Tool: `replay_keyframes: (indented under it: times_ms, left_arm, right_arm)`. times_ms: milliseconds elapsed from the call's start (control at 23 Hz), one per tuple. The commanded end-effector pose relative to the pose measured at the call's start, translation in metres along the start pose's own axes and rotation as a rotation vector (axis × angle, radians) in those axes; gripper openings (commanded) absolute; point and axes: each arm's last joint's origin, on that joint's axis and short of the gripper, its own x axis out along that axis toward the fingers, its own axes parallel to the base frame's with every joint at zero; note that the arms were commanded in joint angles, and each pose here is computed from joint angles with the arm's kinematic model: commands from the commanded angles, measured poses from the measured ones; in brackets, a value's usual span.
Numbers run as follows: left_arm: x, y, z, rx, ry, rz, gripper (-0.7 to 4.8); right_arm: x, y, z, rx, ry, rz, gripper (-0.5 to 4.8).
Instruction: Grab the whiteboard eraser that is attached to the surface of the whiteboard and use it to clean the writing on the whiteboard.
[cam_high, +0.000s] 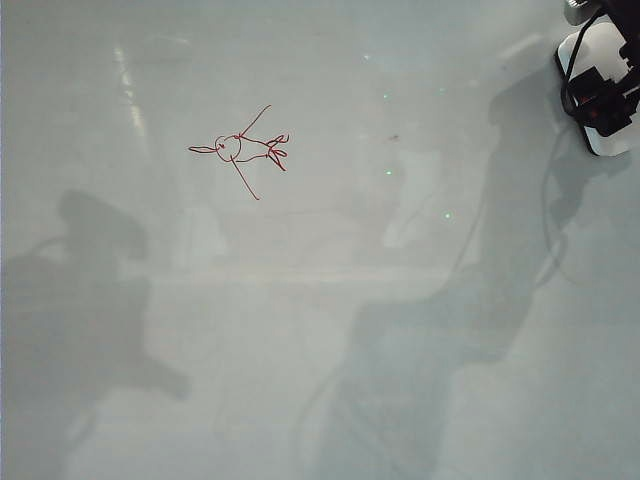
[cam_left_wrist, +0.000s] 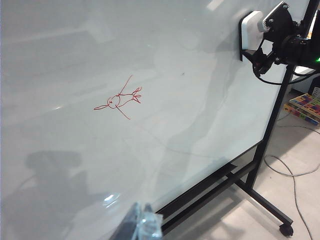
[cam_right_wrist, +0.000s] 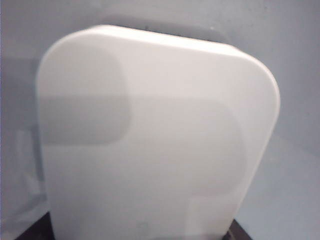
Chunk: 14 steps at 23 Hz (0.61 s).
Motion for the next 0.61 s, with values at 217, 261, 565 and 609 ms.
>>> replay_keyframes:
  times_ms: [217, 261, 565, 609]
  left_arm:
    - [0.000, 0.001, 0.001, 0.006, -0.005, 0.027, -0.05]
    - [0.000, 0.001, 0.001, 0.006, -0.003, 0.026, -0.05]
    - [0.000, 0.000, -0.001, -0.003, 0.016, 0.024, -0.05]
    - [0.000, 0.000, -0.001, -0.003, 0.016, 0.023, -0.05]
  right_arm:
    - [-0.024, 0.005, 0.029, 0.002, -0.068, 0.028, 3.04]
    - [-0.026, 0.007, 0.031, -0.001, -0.067, 0.029, 3.04]
    - [-0.052, 0.053, 0.063, -0.290, -0.114, 0.117, 3.05]
    - [-0.056, 0.060, 0.068, -0.324, -0.129, 0.128, 3.05]
